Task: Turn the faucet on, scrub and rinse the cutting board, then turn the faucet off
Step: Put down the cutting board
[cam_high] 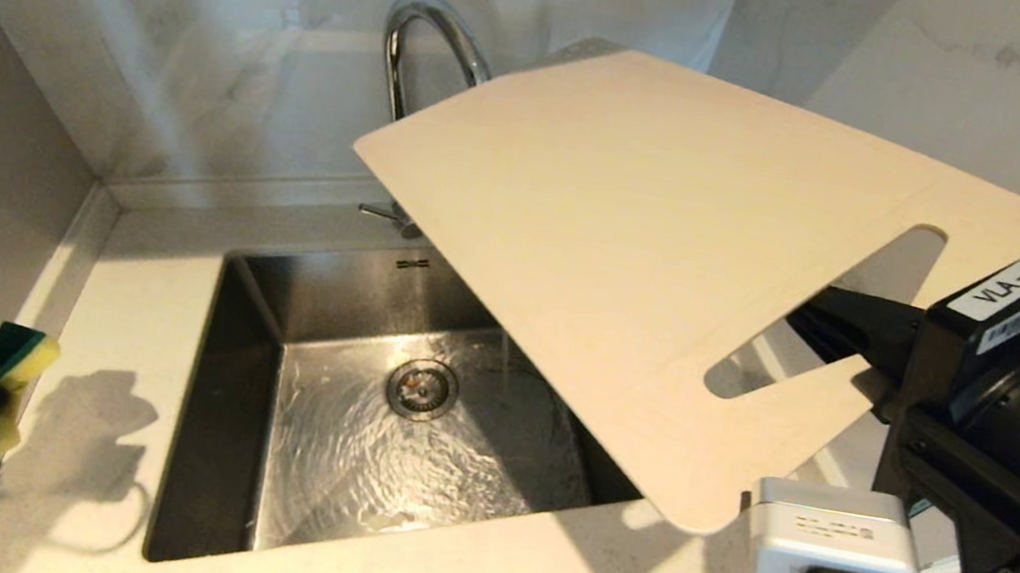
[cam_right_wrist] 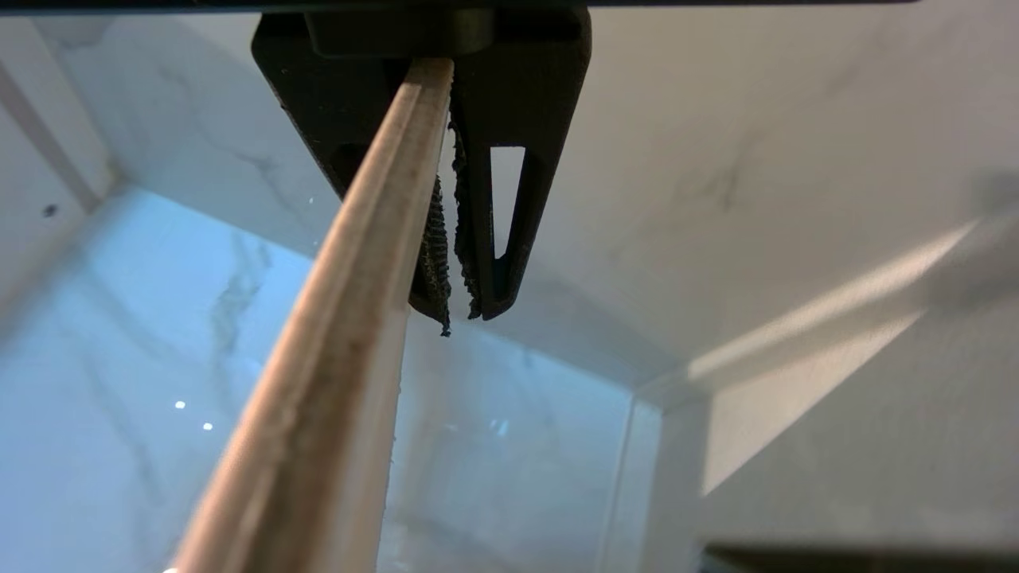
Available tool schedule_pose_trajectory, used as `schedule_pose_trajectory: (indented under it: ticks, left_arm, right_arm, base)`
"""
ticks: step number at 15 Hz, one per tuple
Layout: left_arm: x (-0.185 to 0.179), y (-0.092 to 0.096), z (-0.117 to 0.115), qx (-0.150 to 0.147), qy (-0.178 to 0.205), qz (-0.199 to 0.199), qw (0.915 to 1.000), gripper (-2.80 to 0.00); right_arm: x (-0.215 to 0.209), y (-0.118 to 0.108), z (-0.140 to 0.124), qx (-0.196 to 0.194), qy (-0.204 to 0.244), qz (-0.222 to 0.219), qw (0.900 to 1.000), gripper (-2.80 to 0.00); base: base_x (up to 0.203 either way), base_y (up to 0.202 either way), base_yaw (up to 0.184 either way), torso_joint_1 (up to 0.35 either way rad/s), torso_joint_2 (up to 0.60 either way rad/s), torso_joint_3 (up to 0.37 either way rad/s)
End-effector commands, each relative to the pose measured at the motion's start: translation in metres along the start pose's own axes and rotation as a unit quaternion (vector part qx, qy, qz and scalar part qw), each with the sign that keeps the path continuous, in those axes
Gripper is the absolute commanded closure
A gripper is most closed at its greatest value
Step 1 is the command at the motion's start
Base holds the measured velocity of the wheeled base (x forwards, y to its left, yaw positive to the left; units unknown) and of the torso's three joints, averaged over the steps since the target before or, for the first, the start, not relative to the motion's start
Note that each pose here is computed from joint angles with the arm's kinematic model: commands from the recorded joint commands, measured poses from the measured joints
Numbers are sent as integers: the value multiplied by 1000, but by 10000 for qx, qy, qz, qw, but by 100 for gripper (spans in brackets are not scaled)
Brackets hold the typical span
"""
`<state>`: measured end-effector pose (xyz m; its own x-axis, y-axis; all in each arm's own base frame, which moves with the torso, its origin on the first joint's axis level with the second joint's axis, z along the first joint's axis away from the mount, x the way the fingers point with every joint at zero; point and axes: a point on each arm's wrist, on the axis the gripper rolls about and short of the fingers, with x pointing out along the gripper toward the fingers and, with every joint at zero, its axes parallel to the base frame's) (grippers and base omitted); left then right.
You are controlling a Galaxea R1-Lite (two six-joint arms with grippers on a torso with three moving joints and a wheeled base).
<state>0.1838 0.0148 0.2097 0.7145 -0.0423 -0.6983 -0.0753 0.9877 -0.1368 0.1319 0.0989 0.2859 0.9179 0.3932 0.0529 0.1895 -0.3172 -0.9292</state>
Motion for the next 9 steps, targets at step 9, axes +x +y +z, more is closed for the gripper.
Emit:
schedule_pose_trajectory:
  ticks: [9]
  left_arm:
    - [0,-1,1,-55,-22,-145,9999,0]
  right_arm:
    - [3,0,13,604,1606,172,9850,0]
  base:
    - [0,0,0,0,0,0]
